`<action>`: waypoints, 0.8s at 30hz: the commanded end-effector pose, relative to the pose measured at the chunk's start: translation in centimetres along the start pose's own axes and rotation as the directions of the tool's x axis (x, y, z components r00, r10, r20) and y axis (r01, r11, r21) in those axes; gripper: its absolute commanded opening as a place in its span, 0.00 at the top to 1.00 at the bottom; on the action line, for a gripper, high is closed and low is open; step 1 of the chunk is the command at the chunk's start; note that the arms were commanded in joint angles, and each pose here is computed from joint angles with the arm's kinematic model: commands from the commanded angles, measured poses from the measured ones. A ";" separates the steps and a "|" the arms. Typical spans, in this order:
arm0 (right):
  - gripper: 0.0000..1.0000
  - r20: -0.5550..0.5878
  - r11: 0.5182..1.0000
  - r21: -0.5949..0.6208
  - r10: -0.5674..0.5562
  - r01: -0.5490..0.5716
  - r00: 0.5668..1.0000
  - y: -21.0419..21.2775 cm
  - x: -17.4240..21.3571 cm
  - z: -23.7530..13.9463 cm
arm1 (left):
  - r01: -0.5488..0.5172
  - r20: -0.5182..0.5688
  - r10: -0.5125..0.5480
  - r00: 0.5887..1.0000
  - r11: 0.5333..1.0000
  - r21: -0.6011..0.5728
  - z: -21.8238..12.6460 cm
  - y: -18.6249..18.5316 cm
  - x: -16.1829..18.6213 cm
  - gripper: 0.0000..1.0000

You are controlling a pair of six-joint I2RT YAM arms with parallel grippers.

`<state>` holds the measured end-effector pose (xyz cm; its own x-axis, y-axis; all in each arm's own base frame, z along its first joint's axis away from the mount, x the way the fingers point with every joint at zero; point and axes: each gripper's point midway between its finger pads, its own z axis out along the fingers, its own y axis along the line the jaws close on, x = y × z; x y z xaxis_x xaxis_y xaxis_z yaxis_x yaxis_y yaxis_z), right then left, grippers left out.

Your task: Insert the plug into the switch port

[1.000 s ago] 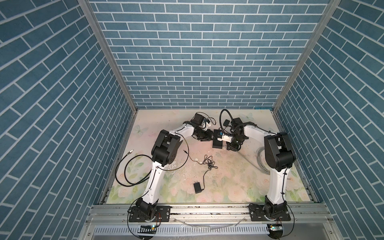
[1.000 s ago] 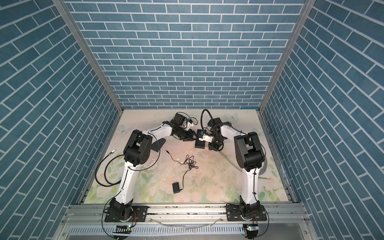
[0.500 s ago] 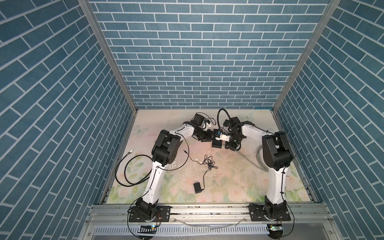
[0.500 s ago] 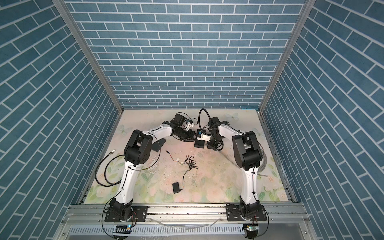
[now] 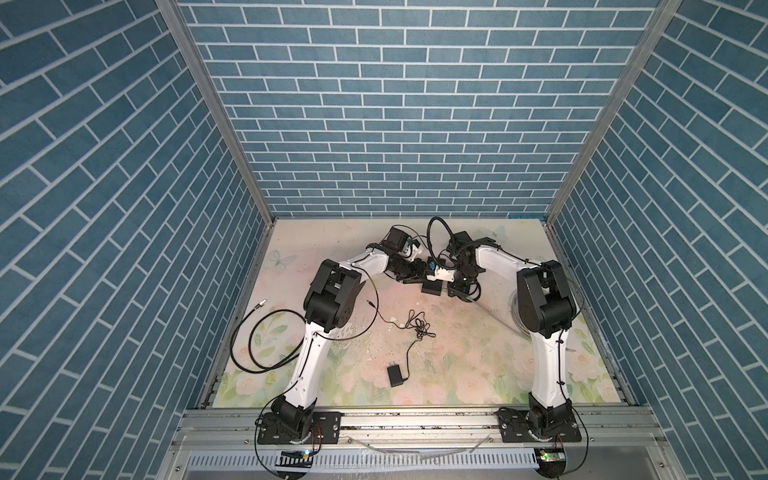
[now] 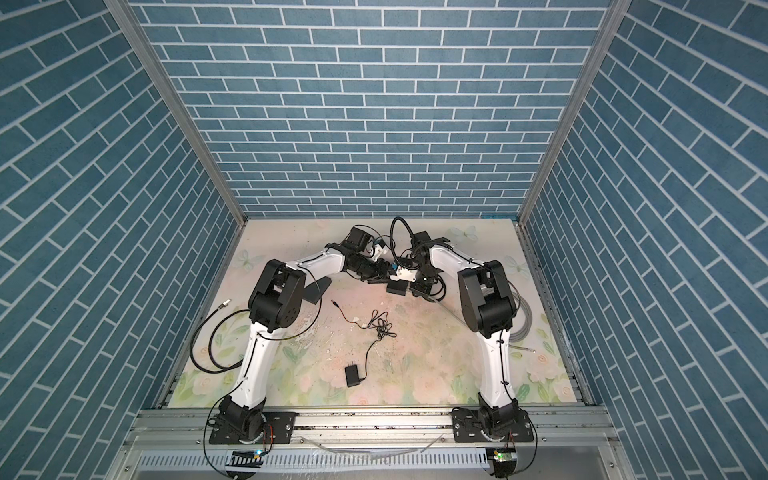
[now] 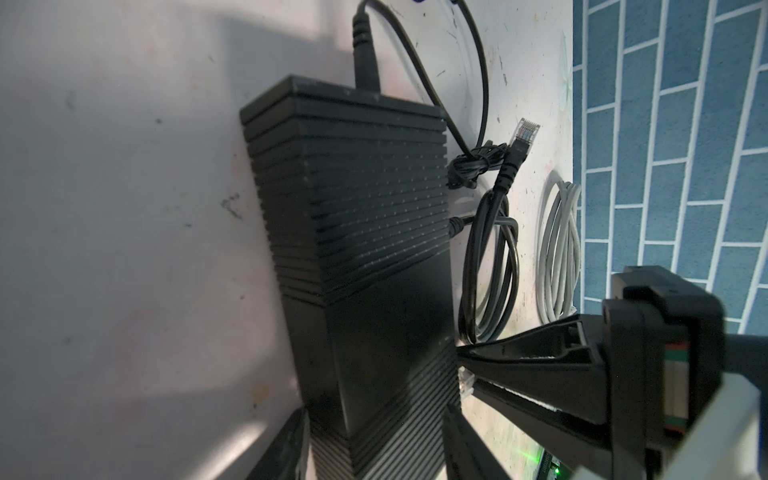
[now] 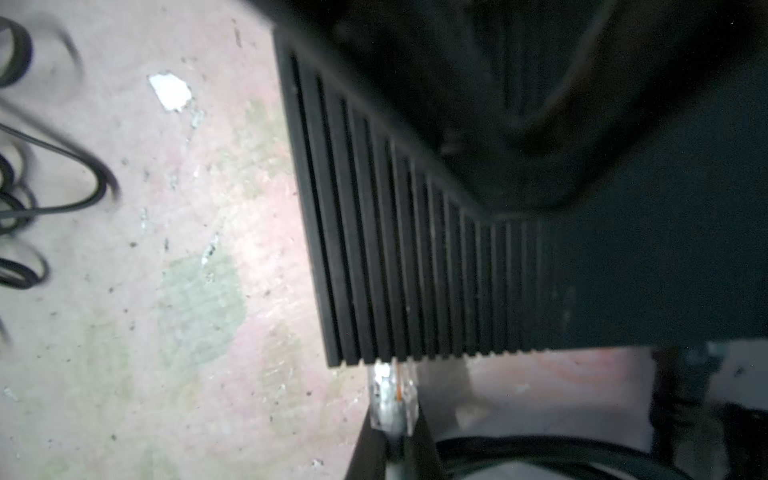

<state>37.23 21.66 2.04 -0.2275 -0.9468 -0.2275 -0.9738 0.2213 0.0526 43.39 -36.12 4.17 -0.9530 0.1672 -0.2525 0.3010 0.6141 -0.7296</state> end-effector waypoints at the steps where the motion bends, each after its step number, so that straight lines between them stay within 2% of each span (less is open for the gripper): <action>1: 0.96 -0.117 0.995 -0.095 -0.025 0.014 0.993 2.0 2.2 3.6 | 0.031 -0.047 -0.031 0.998 1.000 0.003 1.3 1.1 1.5 0.48; 4: 0.96 -0.134 0.996 -0.085 -0.018 0.007 0.991 1.7 2.0 3.7 | 0.032 -0.048 -0.031 0.998 0.999 0.006 1.2 0.9 1.5 0.48; 7: 0.94 -0.107 0.999 -0.039 0.001 -0.005 0.994 0.9 1.3 3.7 | 0.044 -0.053 -0.043 0.998 0.999 0.025 1.3 0.7 1.7 0.49; 10: 0.90 -0.033 0.999 -0.021 0.029 -0.030 0.999 0.5 -0.1 3.7 | 0.057 -0.054 -0.054 0.997 0.997 0.051 1.4 0.3 1.9 0.49; 12: 0.87 -0.037 1.000 0.006 0.030 -0.029 0.999 0.2 0.0 3.9 | 0.063 -0.050 -0.060 0.997 0.996 0.056 1.4 0.2 1.9 0.49; 17: 0.84 -0.009 1.000 -0.008 0.027 -0.027 1.000 0.7 -0.2 3.8 | 0.080 -0.041 -0.078 0.996 0.994 0.072 1.3 0.1 1.9 0.50; 18: 0.84 0.023 1.000 0.011 0.019 -0.019 1.000 0.6 -0.8 2.5 | 0.083 -0.039 -0.080 0.996 0.994 0.070 1.3 0.2 1.9 0.50; 24: 0.90 0.089 0.999 0.038 0.028 -0.031 0.996 0.2 -1.3 1.2 | 0.104 -0.008 -0.103 0.995 0.991 0.085 0.2 0.4 1.3 0.51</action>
<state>37.36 21.97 2.15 -0.2684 -0.9284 -0.2569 -0.9616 0.2740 0.0146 43.57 -36.07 4.04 -0.9665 0.1103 -0.2316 0.2530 0.5583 -0.7901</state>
